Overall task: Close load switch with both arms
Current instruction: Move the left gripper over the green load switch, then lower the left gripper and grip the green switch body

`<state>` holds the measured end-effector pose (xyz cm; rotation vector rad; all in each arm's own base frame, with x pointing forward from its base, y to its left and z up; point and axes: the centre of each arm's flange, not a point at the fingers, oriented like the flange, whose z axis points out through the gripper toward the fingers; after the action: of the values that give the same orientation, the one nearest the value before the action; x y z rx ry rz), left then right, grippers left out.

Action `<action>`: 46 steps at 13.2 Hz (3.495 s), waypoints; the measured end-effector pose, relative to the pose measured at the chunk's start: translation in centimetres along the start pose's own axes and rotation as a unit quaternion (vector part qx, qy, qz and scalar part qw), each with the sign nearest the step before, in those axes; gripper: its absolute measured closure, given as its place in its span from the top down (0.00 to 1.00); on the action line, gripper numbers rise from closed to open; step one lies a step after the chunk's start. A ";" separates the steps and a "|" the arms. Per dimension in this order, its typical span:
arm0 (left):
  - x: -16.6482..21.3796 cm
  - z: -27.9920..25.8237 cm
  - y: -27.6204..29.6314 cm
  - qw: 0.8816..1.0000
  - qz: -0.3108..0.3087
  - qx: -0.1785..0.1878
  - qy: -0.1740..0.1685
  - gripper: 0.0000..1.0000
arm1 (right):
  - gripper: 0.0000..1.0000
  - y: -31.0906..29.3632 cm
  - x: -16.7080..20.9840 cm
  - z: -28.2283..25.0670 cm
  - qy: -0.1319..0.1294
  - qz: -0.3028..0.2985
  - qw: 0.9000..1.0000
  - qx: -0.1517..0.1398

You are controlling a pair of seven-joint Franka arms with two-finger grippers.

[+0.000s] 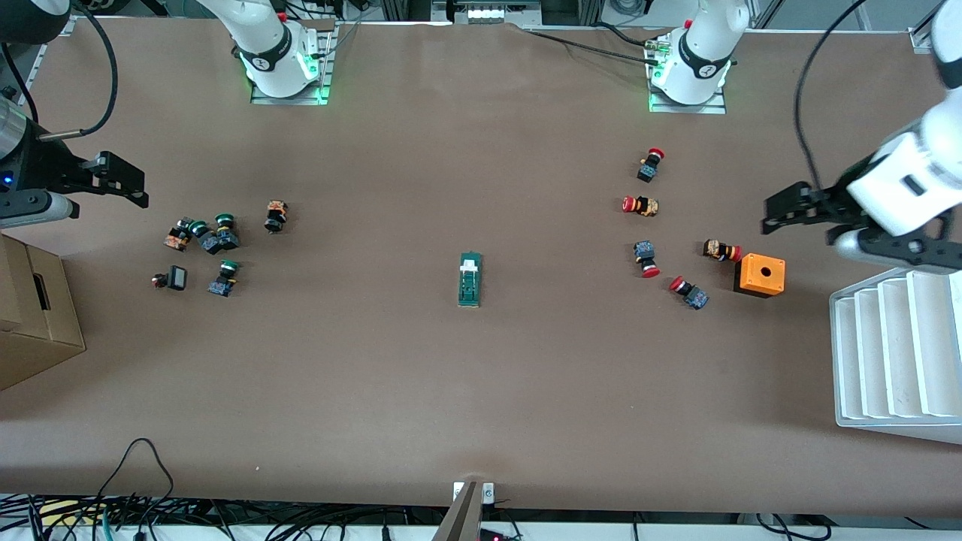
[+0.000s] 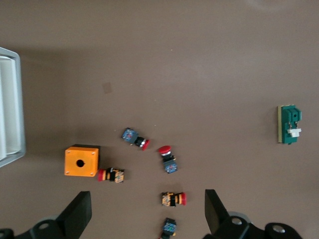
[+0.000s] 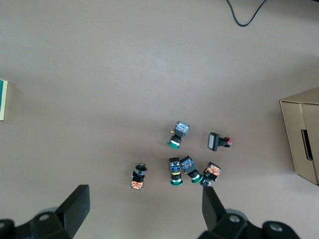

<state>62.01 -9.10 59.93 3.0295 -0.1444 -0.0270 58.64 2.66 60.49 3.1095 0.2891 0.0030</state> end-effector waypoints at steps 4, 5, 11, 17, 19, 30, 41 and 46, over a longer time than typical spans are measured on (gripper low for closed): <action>0.8 1.8 3.9 1.000 -0.025 -0.007 0.004 1.00 | 1.00 0.0 0.0 0.0 0.000 0.000 1.000 0.000; 1.1 2.5 5.0 0.999 -0.031 -0.004 0.008 1.00 | 1.00 0.0 0.0 0.0 0.000 0.000 1.000 0.000; 1.1 7.7 12.8 0.997 -0.066 0.014 0.023 1.00 | 1.00 0.0 0.0 0.0 0.000 0.000 1.000 0.000; 0.7 15.3 20.9 0.992 -0.111 0.019 0.056 1.00 | 1.00 0.0 0.0 0.0 0.000 0.000 1.000 0.000; 0.5 17.4 23.1 0.991 -0.115 0.015 0.067 1.00 | 1.00 0.0 0.0 0.0 0.000 0.000 1.000 0.000; -5.7 29.2 33.8 0.970 -0.098 0.040 0.220 1.00 | 1.00 -0.1 0.0 0.0 -0.001 -0.023 1.000 0.000; -15.8 39.8 40.9 0.930 -0.105 0.018 0.352 1.00 | 1.00 1.5 -0.3 0.1 -0.003 -0.019 1.000 0.000; -18.3 43.3 40.6 0.917 -0.091 -0.001 0.387 1.00 | 1.00 2.7 0.3 2.2 -0.023 -0.079 0.997 0.005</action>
<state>38.95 -52.17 21.59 2.7795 0.2059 1.1246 59.43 0.04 58.34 3.0819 0.5346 -0.0713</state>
